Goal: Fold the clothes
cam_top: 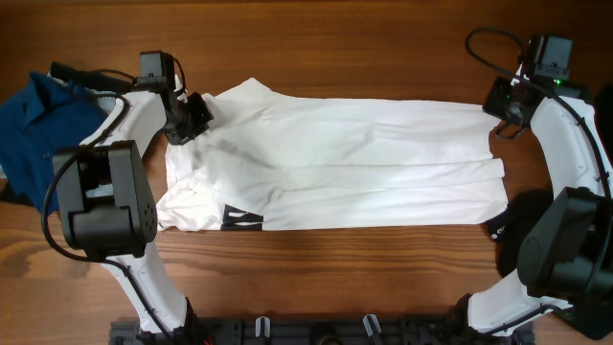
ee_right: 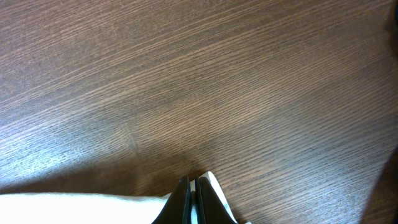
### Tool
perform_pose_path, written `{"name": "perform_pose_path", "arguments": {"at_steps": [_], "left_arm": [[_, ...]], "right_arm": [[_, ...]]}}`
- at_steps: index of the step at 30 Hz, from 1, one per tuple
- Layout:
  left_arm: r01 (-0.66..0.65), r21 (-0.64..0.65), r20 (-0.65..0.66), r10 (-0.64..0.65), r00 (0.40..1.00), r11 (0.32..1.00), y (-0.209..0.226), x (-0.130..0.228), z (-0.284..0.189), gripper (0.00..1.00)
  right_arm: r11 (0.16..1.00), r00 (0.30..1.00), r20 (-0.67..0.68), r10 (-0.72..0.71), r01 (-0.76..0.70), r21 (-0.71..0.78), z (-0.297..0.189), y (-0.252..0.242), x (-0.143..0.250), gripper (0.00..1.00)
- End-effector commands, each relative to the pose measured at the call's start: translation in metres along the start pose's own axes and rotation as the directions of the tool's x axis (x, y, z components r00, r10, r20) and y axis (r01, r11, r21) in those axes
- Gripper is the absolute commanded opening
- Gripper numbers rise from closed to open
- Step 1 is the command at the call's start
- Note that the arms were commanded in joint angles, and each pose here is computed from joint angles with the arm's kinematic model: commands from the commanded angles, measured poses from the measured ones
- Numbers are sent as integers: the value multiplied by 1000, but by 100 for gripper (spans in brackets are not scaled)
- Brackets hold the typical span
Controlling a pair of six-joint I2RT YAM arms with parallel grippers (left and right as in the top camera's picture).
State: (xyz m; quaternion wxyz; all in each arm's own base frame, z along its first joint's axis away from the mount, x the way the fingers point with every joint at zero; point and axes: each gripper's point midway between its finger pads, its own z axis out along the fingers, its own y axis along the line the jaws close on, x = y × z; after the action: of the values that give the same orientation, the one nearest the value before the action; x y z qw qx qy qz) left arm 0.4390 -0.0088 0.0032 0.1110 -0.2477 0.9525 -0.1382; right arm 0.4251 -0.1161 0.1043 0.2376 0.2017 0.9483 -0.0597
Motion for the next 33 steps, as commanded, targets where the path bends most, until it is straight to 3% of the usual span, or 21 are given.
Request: {"name": "perform_pose_path", "arguments": {"at_steps": [1,7,11,21,29,30,32,33], "left_arm": [[-13,22,72,11,997,1000,-10,-19,-24,4],[-44,66,177,32,984,997,-29,-27,-86,4],[-25,-28,235,31,972,999,-15,-20,-128,4],[89,-105,108,-77,991,990,31,33,-181,4],[82,-67,59,-78,995,994,25,50,-184,4],[90,-78,37,-87,995,993,29,55,-175,6],[99,-103,-14,-101,995,990,38,68,-159,38],[108,-106,-38,-113,993,988,41,74,-152,44]], "right_arm": [[1000,999,23,22,-22,1,-9,-3,-4,4],[1000,1000,21,21,-21,2,-8,-3,-4,4],[1000,1000,8,15,-15,4,-7,-4,0,4],[997,995,-102,-17,24,73,-7,-17,28,4],[995,990,-141,-18,32,98,-9,-22,37,4],[995,990,-141,-18,32,98,-9,-22,37,4],[995,990,-141,-18,32,98,-9,-22,37,5],[995,990,-140,-18,32,98,-9,-22,37,4]]}}
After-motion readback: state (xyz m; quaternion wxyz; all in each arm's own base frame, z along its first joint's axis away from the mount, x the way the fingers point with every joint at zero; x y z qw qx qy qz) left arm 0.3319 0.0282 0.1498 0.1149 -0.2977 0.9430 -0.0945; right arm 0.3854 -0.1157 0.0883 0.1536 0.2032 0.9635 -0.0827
